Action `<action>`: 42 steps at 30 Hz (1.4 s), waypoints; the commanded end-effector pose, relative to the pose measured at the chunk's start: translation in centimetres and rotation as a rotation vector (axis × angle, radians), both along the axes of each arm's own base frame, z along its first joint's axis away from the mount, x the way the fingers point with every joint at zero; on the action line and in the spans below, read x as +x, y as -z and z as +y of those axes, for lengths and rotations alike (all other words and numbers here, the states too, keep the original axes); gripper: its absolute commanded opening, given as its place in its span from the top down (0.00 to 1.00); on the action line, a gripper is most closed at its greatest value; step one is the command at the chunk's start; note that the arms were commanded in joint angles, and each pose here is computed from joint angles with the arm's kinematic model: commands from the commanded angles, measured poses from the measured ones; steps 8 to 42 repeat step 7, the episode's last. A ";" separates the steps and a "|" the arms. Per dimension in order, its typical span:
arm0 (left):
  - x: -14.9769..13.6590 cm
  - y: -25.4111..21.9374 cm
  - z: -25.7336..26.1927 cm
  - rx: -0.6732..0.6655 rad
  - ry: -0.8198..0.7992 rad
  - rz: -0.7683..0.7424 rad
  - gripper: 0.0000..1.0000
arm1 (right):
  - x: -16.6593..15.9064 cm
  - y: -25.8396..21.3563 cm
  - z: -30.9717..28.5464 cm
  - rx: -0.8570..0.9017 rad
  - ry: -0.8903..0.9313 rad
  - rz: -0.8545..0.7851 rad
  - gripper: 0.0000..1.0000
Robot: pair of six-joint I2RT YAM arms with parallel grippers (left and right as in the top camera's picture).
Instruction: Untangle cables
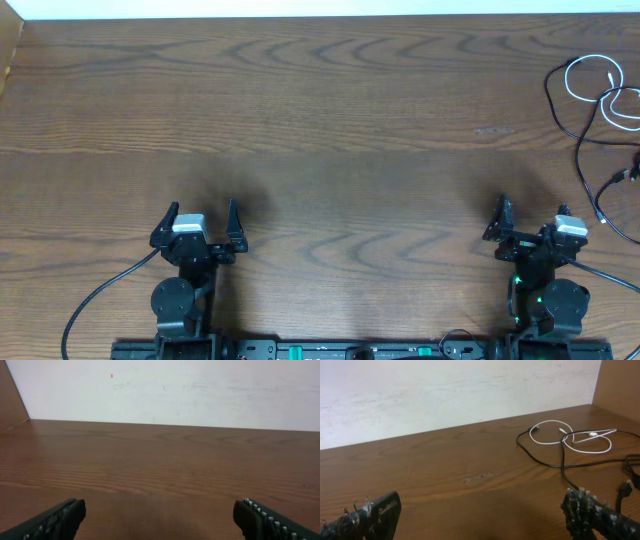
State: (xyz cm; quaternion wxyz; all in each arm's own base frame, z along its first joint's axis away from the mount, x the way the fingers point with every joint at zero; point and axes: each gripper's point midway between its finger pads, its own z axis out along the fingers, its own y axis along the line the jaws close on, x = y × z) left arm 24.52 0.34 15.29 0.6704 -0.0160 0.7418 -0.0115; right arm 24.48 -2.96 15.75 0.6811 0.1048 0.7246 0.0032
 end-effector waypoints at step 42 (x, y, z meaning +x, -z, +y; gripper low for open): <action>-0.1 1.4 -0.2 0.014 0.012 0.046 0.01 | 0.0 0.0 0.1 0.011 -0.003 -0.003 0.01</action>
